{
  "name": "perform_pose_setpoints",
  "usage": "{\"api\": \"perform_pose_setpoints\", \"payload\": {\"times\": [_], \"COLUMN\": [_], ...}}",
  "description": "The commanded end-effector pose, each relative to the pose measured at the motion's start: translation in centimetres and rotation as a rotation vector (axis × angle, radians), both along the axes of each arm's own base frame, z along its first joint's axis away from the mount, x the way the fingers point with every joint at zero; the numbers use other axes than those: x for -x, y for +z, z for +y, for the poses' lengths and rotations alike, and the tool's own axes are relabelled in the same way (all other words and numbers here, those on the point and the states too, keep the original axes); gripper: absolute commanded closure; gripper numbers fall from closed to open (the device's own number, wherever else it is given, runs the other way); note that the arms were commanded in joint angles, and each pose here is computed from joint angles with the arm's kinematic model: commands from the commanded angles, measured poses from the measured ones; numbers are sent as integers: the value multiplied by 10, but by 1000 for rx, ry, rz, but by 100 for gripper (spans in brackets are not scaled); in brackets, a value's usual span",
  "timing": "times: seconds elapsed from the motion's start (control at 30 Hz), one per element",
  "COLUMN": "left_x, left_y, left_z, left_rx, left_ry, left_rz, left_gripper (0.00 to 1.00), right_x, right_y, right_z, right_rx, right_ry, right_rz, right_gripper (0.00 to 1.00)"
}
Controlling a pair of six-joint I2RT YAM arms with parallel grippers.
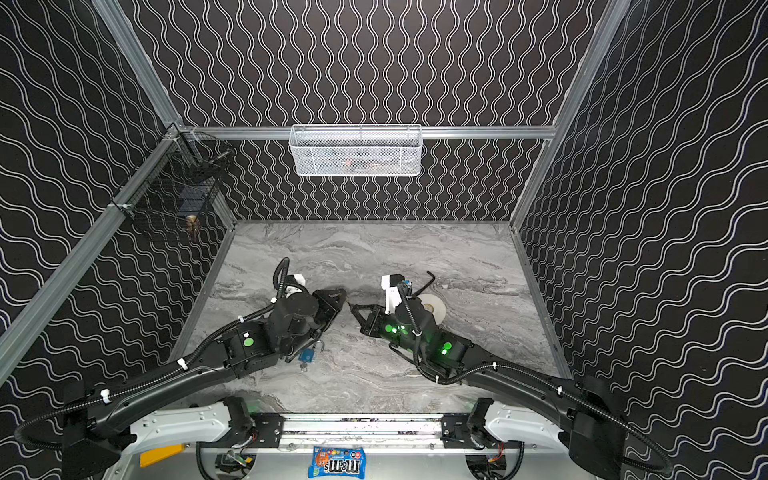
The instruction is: Unlock with the key
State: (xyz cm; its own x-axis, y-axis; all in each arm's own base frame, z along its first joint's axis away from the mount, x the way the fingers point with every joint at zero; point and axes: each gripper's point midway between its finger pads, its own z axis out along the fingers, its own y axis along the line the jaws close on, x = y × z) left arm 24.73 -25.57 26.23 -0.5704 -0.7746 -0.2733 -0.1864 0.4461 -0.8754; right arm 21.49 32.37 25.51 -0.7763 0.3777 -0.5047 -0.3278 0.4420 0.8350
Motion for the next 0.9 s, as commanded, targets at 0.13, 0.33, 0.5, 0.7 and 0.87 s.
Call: {"api": "perform_pose_setpoints", "payload": {"times": [0.13,0.33,0.5,0.7,0.87], "left_x": [10,9,8,7,8], "left_y": [7,9,11,11,15], "left_z": [-13,-14,-22,-31,-38], "left_rx": [92,142,154,173,163], "left_ry": [-68,-58,-77,-94,-126], "left_rz": [28,23,29,39,33], "left_gripper": [100,100,100,100,100], "right_x": [-2,-4,-4,-2,-2], "right_y": [38,27,28,32,40], "right_z": [4,-8,0,6,4], "right_rx": [-109,-75,-28,-19,-33], "right_ry": [7,-41,-13,16,12], "right_rz": [-97,-99,-136,-179,-220], "right_gripper": [100,100,100,100,100]}}
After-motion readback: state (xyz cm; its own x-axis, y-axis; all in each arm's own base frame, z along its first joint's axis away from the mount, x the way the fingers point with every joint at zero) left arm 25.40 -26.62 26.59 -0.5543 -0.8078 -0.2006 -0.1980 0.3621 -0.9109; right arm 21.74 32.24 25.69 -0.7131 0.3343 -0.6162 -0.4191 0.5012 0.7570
